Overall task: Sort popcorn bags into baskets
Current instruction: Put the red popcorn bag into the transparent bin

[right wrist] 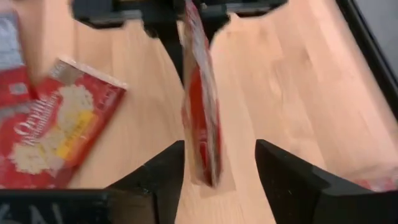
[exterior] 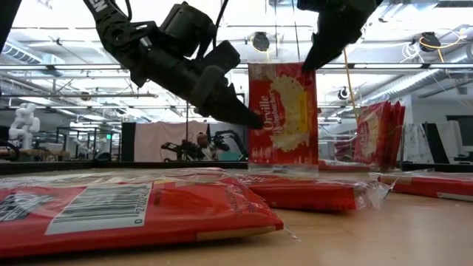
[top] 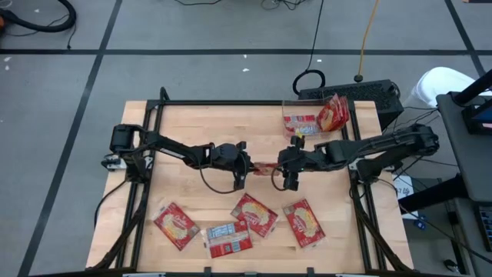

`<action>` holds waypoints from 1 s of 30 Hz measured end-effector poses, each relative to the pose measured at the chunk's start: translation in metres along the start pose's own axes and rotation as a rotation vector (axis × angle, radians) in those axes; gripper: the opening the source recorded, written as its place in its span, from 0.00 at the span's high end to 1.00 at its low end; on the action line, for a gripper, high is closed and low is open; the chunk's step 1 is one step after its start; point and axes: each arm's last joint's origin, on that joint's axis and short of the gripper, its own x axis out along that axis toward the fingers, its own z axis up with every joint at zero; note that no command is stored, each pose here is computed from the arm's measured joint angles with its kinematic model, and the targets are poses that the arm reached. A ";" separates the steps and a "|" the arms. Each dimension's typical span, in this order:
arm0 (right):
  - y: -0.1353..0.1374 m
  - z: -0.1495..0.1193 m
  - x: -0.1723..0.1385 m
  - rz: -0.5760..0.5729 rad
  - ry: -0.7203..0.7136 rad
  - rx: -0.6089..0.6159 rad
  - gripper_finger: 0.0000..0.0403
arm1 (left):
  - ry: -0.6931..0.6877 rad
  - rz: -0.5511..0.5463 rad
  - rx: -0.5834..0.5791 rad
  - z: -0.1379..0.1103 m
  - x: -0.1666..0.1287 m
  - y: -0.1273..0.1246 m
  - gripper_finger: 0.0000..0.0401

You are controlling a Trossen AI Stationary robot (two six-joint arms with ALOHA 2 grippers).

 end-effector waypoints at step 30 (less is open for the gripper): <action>0.006 0.000 0.013 0.020 0.026 -0.040 0.93 | 0.026 0.022 -0.045 -0.002 0.000 -0.001 0.89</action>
